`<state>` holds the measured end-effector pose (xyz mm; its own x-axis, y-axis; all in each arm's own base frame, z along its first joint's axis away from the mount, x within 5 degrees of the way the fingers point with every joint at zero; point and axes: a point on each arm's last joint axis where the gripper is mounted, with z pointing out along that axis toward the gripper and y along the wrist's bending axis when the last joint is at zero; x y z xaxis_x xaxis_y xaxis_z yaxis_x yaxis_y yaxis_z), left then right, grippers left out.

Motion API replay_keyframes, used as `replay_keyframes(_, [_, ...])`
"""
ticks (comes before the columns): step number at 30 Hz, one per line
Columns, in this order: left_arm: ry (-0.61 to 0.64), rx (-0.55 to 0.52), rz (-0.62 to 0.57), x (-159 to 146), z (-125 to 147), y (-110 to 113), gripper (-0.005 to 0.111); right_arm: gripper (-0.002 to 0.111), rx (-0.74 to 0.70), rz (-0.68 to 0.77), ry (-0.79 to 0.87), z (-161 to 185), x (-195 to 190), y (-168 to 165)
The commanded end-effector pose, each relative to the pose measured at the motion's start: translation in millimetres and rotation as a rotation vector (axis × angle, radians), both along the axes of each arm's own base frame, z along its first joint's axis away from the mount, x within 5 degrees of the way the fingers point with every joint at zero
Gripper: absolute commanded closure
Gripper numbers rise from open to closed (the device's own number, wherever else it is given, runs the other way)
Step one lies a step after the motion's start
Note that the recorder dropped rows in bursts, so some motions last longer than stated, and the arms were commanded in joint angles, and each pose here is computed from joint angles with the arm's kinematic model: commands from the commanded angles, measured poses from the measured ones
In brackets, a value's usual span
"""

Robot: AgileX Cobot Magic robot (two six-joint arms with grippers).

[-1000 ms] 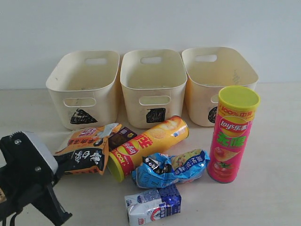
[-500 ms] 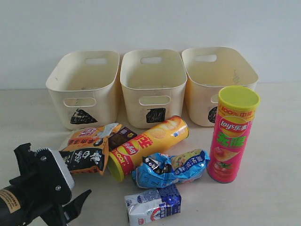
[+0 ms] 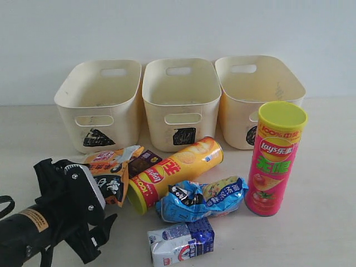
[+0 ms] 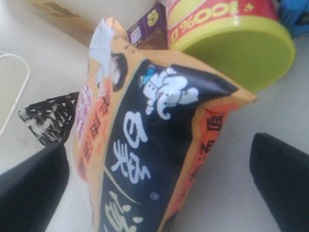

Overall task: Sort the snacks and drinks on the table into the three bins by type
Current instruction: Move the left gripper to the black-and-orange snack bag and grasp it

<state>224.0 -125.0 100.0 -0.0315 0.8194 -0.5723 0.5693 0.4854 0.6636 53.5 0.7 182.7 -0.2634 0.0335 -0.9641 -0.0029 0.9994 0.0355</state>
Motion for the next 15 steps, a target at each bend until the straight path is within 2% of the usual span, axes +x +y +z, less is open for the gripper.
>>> replay_keyframes(1, [-0.057,0.016,0.005,4,-4,-1,0.015,0.107,0.006,-0.004,-0.005,-1,0,0])
replay_keyframes(8, [-0.072,0.015,0.030,16,-11,-6,0.017,0.107,0.006,-0.004,-0.005,-1,0,0])
replay_keyframes(12, [-0.085,0.067,0.098,27,-16,-5,0.019,0.107,0.006,-0.004,-0.005,-1,0,0])
replay_keyframes(15, [-0.083,0.089,0.086,29,-20,-6,0.022,0.107,0.006,-0.004,-0.005,-1,0,0])
